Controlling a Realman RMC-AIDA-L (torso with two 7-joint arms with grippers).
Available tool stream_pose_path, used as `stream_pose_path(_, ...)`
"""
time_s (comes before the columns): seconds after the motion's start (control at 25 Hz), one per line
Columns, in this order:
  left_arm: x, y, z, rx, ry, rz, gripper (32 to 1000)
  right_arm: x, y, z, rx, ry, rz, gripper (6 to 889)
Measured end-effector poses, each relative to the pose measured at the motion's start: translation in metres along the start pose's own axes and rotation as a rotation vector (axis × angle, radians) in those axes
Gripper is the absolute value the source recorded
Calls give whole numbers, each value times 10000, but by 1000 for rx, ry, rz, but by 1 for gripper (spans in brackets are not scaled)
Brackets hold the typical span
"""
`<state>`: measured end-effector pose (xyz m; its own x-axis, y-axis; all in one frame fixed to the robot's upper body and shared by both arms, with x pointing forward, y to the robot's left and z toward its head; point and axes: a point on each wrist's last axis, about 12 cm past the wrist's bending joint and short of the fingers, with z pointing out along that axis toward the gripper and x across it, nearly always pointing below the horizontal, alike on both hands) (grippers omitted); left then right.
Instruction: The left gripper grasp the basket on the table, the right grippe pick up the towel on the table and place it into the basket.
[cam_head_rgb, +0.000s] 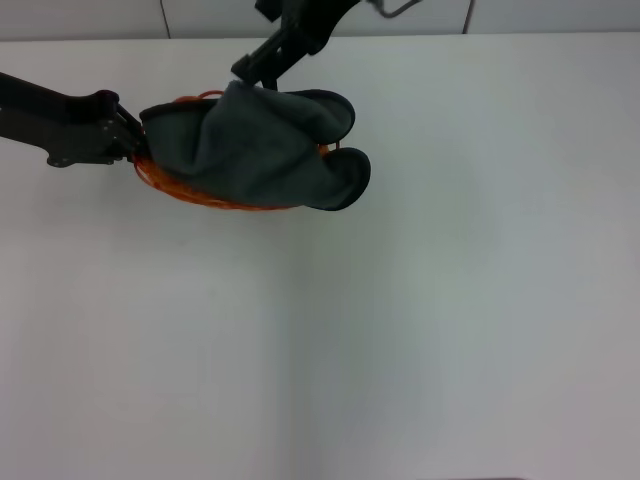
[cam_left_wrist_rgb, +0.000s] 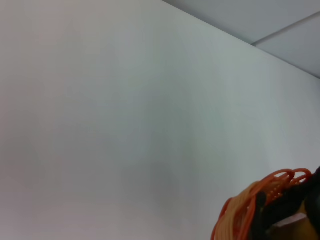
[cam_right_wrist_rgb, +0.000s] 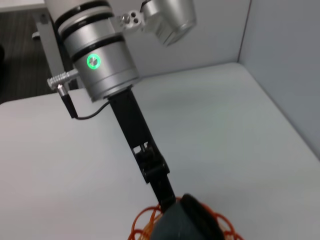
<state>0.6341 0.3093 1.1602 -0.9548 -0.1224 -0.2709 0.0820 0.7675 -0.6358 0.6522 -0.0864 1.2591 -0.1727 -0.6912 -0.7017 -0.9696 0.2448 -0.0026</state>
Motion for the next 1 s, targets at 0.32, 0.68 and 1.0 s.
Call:
stream_pose_path(0.32,14,24,-5,-2,-1,-5,99,45,31,-272,15,-67,-14,852)
stream_pose_path(0.68,21,49,-20,-5,-4,-9,99,70,63,-323,-14,-62,10,852)
stream_pose_path(1.0,24,52,-20,-5,-4,-12,98,75,75,-326,-24,-57,11,852)
